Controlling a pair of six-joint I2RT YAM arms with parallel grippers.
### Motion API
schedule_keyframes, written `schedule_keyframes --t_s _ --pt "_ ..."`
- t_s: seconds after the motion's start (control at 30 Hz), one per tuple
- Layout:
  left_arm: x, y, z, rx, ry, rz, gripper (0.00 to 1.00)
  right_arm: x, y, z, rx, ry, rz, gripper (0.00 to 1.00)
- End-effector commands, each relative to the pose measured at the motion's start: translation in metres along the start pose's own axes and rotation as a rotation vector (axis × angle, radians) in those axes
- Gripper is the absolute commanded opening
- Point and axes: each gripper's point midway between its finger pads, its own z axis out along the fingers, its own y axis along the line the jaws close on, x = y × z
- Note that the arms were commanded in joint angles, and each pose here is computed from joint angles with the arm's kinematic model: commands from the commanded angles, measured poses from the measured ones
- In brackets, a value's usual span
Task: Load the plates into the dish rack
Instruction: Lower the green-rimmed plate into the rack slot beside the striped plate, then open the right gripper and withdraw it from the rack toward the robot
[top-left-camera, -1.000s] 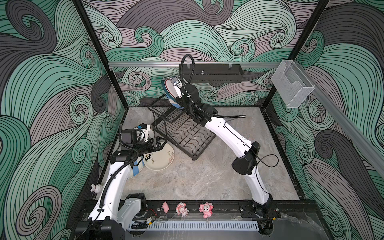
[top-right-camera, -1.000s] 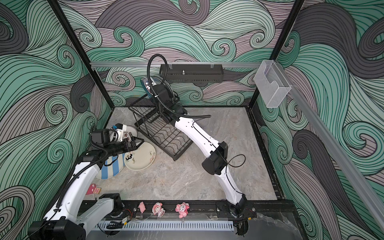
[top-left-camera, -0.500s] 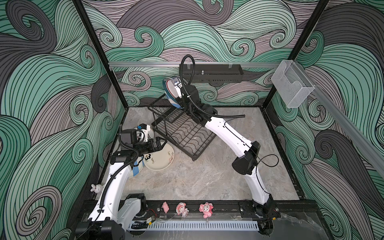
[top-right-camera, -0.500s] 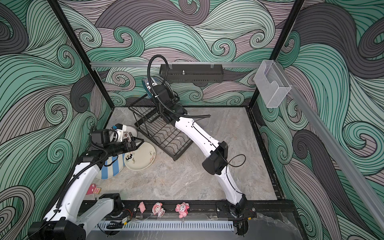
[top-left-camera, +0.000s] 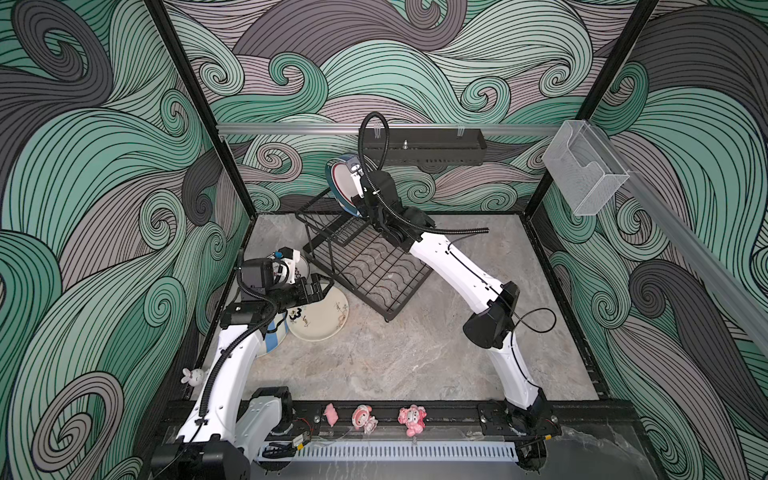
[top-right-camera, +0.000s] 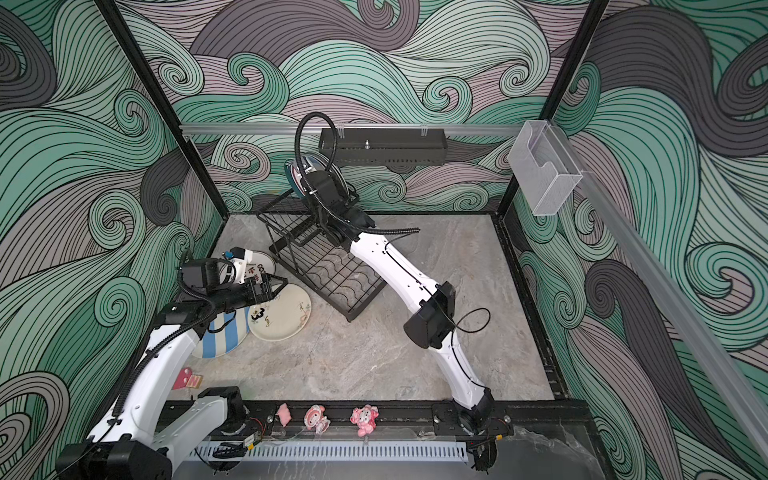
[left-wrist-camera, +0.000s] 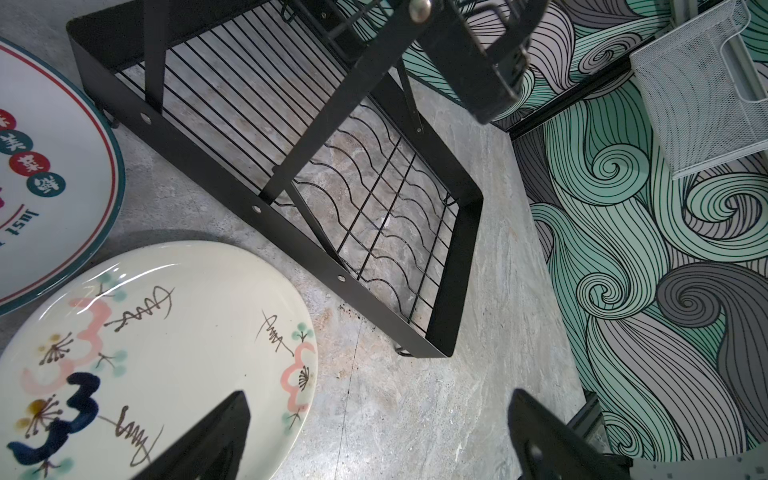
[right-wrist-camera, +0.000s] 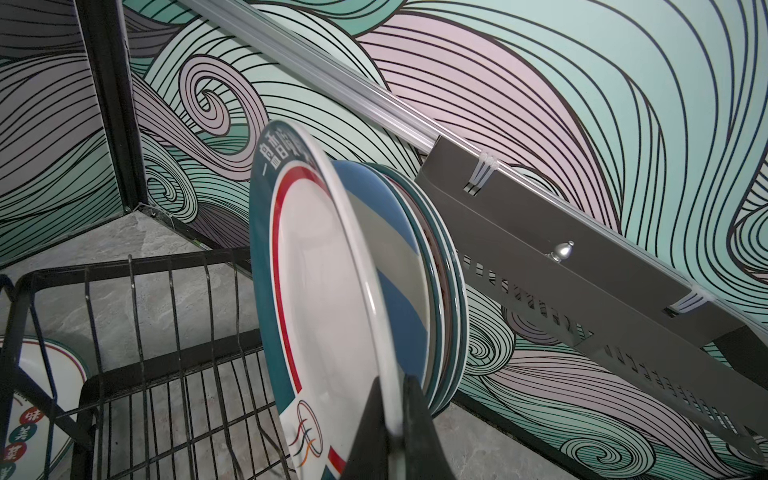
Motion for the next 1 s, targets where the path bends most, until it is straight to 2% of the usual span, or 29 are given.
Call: schedule_keyframes --t_s 0.0,0.33,0.53,0.63,0.7,0.83,0.97 --pt "-0.002 -0.003 -0.002 0.013 -0.008 0.004 0.99 -0.009 -0.009 0.006 0.023 -0.034 0.059 0.00" --pt "0.001 0.002 0.001 -0.003 0.006 -0.008 0.99 0.003 -0.004 0.020 0.010 -0.018 0.069 0.00" --pt "0.009 0.016 0.001 -0.076 0.036 -0.033 0.99 0.018 -0.004 0.029 0.009 0.019 0.075 0.01" --pt "0.011 0.021 0.000 -0.107 0.042 -0.057 0.99 0.020 -0.004 0.030 0.006 0.028 0.070 0.13" --pt "0.012 0.023 0.001 -0.112 0.040 -0.074 0.99 0.018 -0.005 0.028 0.000 0.026 0.069 0.25" --pt "0.014 0.027 0.001 -0.132 0.041 -0.118 0.99 0.012 -0.010 0.021 -0.009 0.017 0.073 0.40" --pt "0.017 0.033 0.002 -0.156 0.035 -0.146 0.99 0.003 -0.016 0.009 -0.022 0.007 0.075 0.50"
